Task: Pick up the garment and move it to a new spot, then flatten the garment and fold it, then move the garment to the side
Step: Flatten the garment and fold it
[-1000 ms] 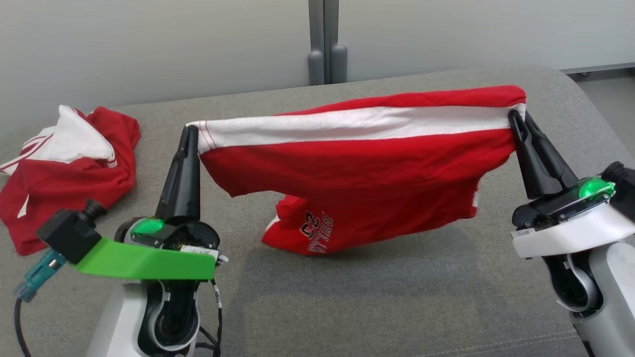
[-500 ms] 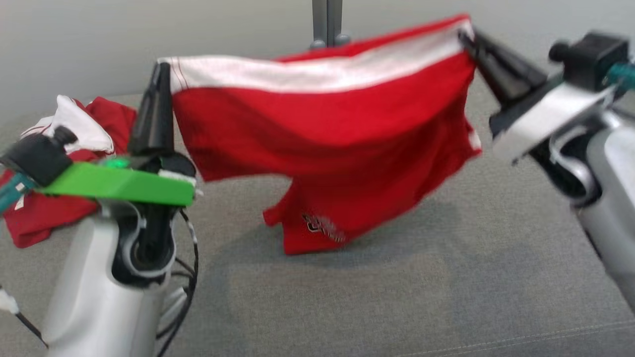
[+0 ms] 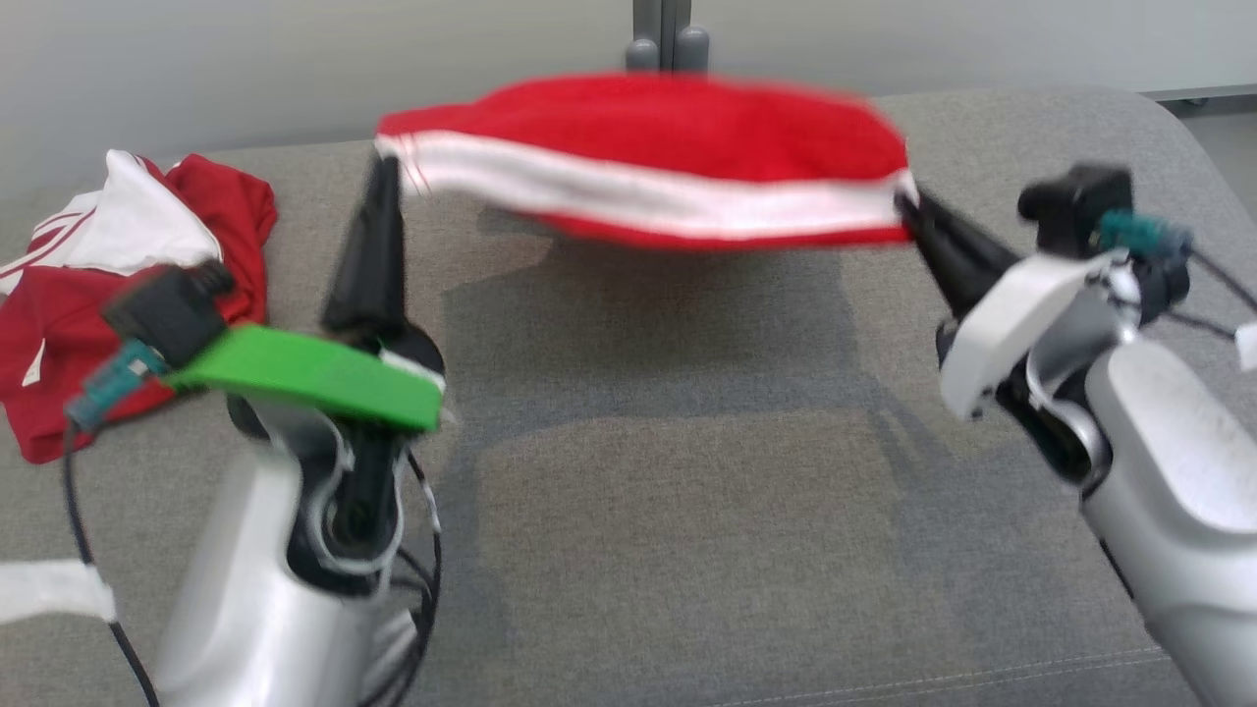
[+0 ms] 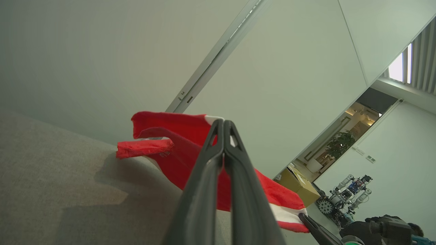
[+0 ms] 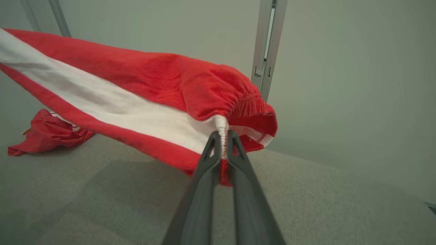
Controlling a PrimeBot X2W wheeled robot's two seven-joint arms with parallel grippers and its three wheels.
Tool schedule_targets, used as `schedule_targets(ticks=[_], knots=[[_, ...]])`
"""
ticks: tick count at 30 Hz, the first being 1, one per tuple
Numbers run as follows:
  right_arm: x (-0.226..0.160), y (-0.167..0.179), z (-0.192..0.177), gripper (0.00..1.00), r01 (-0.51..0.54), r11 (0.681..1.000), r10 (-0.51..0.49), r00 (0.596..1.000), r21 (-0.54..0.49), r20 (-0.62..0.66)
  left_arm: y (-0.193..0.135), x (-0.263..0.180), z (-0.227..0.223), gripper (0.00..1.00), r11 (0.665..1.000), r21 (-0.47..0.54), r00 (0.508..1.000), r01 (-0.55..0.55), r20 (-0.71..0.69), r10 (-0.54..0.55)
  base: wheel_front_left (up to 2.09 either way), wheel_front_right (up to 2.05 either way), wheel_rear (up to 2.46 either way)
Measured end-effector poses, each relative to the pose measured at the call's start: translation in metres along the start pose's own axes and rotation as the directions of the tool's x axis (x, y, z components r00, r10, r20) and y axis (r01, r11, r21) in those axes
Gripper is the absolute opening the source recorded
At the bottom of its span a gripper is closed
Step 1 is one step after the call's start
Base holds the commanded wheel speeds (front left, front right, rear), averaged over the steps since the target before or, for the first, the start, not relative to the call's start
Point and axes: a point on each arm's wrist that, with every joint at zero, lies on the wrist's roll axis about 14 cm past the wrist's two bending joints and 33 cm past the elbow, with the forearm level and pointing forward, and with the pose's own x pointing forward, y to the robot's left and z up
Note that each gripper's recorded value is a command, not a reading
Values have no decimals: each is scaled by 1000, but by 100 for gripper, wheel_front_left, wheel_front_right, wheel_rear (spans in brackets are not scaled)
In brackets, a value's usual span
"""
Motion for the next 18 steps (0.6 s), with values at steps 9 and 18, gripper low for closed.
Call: schedule_targets(ticks=[9, 18], knots=[[-68, 49, -167, 0, 26, 979, 55, 923, 204, -381, 98, -122, -137, 0, 923, -48, 855, -381, -399, 332, 0, 0, 0], [-70, 41, -150, 0, 26, 986, 14, 972, 164, -234, 106, -120, -126, 0, 925, -62, 883, -376, -326, 337, 0, 0, 0]])
